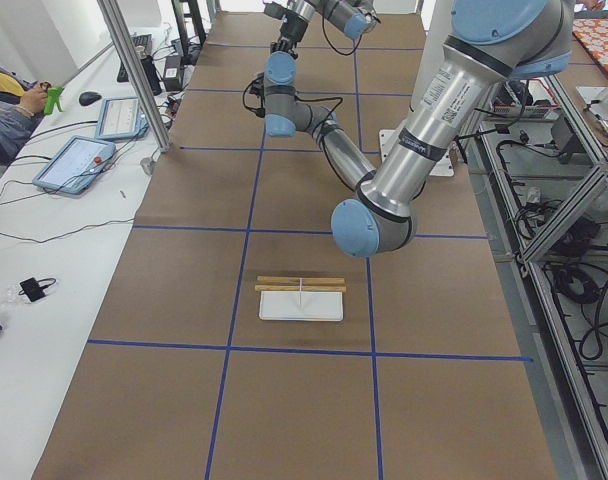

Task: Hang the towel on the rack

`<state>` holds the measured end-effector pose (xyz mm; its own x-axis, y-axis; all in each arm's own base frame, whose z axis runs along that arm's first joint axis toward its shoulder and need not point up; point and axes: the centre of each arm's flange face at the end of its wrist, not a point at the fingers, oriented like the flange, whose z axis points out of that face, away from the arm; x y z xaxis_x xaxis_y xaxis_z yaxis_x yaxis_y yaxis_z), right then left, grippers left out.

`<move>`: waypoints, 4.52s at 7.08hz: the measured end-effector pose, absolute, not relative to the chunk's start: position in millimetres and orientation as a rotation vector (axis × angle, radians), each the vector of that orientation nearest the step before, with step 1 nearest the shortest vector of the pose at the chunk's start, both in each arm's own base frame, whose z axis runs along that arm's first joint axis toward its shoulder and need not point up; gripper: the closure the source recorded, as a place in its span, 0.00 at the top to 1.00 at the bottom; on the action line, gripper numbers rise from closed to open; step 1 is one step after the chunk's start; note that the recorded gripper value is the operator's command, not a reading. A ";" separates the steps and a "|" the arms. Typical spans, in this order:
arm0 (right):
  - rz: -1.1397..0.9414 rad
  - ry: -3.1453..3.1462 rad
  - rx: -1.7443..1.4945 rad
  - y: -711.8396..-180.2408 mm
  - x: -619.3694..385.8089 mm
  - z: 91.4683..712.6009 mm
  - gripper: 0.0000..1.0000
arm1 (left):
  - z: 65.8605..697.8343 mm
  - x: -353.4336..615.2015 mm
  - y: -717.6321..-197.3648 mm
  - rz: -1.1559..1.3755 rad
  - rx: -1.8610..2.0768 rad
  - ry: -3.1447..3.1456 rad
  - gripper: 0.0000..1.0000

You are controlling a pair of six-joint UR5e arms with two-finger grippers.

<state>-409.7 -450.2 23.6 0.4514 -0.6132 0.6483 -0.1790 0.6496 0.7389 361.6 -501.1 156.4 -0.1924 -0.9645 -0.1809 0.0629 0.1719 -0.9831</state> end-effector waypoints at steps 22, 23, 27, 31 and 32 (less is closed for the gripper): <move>-0.076 -0.855 0.691 -488.2 -333.0 226.2 1.00 | 312.5 241.8 -513.2 -0.640 -0.210 1.441 0.00; -0.069 -0.832 0.615 -508.7 -324.1 260.3 1.00 | 336.5 205.0 -516.4 -0.564 -0.127 1.419 0.00; -0.051 -0.794 0.449 -553.4 -326.6 326.2 1.00 | 431.8 86.6 -494.9 -0.330 0.081 1.342 0.00; -0.042 -0.767 0.417 -563.2 -332.0 346.1 1.00 | 478.7 65.1 -462.7 -0.272 0.082 1.317 0.00; -0.035 -0.766 0.416 -566.5 -325.3 347.4 1.00 | 498.4 54.4 -446.7 -0.241 0.076 1.314 0.00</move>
<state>-325.3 -566.5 347.4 0.7239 -0.1799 0.6660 -0.1192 0.9183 0.3775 54.4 -446.7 498.4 0.2329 -0.1326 -0.9634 0.2182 0.9725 -0.0811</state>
